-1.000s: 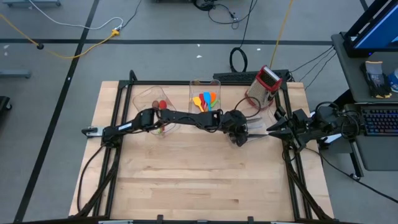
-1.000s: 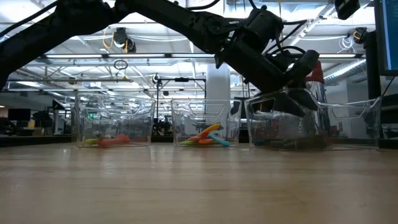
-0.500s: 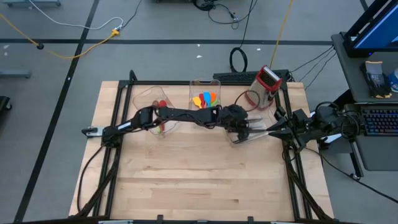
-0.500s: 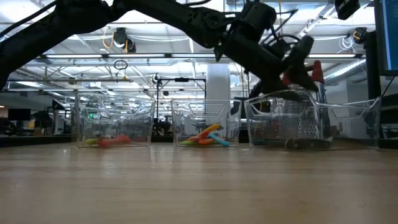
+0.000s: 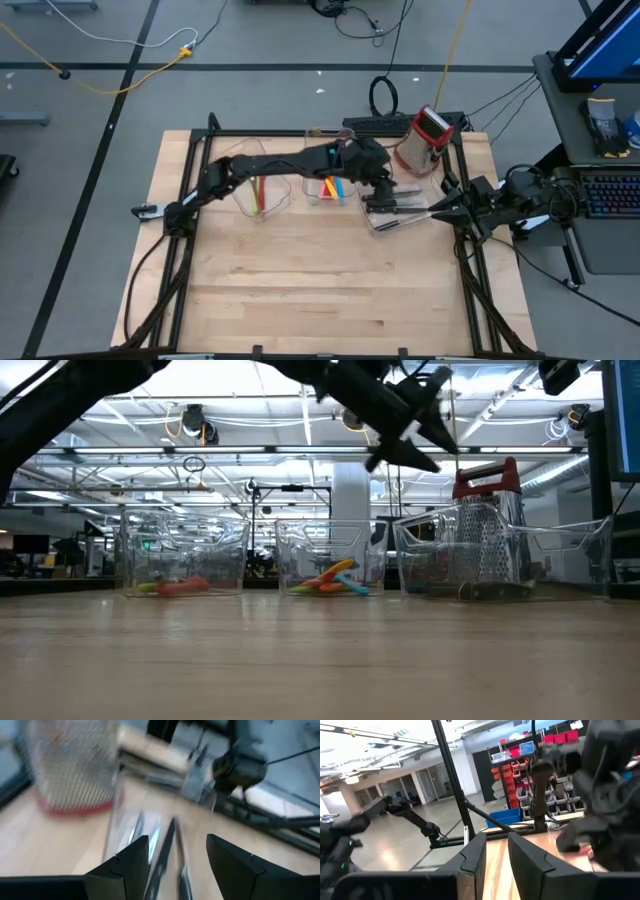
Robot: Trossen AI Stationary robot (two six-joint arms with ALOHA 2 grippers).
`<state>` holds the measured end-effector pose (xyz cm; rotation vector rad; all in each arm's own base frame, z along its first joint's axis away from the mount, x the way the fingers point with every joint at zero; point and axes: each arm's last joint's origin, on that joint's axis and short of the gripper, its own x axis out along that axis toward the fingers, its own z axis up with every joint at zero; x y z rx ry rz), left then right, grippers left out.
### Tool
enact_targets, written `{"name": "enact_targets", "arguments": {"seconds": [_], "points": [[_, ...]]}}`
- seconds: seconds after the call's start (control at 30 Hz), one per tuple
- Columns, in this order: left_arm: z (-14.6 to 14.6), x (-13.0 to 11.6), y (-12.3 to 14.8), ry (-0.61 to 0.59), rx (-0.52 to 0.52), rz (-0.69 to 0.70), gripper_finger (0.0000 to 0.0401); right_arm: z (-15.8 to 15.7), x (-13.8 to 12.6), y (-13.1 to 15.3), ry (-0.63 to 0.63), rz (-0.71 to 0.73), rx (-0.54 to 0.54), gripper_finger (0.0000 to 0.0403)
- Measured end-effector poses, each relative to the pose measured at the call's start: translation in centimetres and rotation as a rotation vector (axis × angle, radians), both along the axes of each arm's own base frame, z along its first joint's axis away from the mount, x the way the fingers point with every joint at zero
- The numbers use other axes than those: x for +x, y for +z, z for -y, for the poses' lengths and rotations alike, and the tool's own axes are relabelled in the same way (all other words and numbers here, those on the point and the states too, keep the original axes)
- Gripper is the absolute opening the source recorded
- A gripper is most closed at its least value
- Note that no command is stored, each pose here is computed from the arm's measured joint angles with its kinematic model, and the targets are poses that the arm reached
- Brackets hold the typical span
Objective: Pick & Place Kitchen Items
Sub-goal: Return to Home Position
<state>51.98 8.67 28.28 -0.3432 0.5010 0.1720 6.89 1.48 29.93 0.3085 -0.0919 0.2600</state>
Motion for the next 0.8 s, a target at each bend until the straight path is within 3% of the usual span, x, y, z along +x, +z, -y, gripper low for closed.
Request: {"name": "enact_targets", "arguments": {"seconds": [0.3, 0.8], "points": [[0.1, -4.1, 2.8, 0.063, -0.052, -0.218, 0.0203, 0.0, 0.1, -0.7, 0.0, -0.07, -0.018, 0.0073], [3.6, -8.1, 6.9, -0.051, 0.035, -0.289, 0.0204, 0.0, 0.1, -1.0, 0.001, -0.098, -0.016, 0.0073]]}}
